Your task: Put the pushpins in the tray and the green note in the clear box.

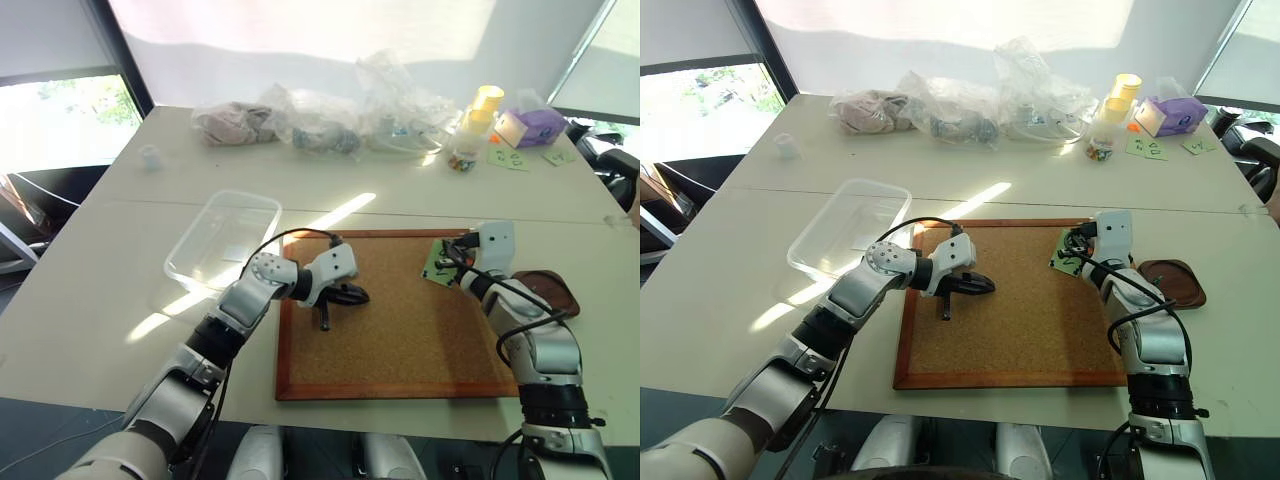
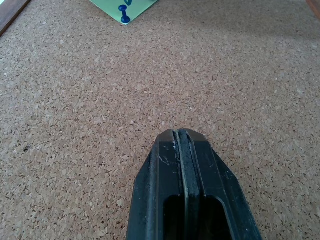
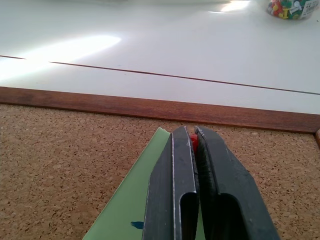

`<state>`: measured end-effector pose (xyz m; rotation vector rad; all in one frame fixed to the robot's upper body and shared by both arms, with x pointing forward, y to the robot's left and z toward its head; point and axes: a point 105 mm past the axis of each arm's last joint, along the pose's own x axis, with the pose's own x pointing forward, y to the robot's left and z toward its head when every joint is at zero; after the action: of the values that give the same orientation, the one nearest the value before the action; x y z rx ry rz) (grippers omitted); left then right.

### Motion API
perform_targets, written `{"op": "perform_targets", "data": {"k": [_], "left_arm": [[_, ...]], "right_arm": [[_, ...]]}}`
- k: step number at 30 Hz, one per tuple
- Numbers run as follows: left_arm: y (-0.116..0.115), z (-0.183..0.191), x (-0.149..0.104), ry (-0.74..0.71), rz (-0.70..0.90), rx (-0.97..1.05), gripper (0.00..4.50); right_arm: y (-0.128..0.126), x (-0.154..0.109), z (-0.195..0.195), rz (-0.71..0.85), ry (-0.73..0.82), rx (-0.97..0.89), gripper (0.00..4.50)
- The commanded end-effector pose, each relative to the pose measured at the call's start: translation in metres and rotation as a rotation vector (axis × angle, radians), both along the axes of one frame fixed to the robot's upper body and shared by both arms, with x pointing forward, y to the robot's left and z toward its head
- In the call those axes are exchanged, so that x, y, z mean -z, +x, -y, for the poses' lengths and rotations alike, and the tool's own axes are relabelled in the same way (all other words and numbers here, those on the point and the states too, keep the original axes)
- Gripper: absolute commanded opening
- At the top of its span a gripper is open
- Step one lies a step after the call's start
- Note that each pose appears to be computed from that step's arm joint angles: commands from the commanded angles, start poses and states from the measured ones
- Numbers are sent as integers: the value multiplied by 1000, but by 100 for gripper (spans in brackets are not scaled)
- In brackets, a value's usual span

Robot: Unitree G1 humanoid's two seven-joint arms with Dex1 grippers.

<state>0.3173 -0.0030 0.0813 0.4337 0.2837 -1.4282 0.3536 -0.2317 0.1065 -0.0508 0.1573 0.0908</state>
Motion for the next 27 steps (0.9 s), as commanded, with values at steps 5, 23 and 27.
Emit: {"op": "perform_targets", "data": {"k": [5, 23, 27], "left_arm": [[-2, -14, 35, 116, -80, -57, 0], [-2, -13, 34, 111, -75, -57, 0], [-2, -13, 34, 113, -77, -53, 0]], "right_arm": [[0, -15, 12, 55, -2, 38, 4], [1, -6, 14, 33, 32, 46, 245], [1, -8, 12, 42, 38, 40, 112]]}}
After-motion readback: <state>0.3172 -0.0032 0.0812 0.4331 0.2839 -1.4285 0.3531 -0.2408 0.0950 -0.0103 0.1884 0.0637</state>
